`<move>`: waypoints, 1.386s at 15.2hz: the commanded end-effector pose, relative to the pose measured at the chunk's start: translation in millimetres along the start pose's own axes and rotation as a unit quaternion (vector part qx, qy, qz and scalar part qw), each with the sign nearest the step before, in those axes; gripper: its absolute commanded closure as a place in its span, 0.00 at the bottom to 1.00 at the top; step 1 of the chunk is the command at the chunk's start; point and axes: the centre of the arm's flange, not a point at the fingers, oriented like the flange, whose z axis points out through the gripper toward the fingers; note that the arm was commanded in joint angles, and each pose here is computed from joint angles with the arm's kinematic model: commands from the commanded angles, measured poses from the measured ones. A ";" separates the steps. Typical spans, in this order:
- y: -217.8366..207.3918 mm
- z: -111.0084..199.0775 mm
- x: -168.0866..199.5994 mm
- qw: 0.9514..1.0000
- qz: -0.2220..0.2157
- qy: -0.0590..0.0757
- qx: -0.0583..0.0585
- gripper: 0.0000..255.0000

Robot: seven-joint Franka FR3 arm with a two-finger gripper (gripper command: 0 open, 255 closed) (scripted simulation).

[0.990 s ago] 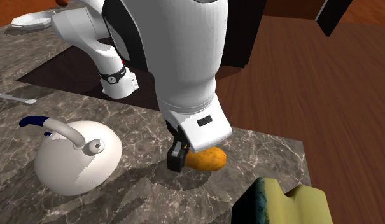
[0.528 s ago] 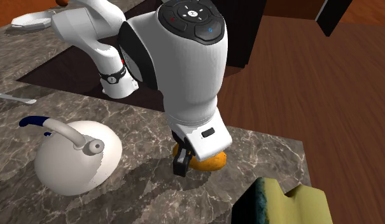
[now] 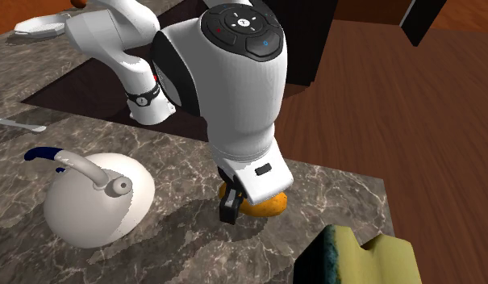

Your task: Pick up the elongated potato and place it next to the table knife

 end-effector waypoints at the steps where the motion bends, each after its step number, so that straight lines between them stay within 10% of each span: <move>1: 0.0 0.0 0.0 1.000 0.000 0.000 0.000 1.00; 21: -3.1 -57.9 -2.6 1.000 0.000 0.000 0.000 1.00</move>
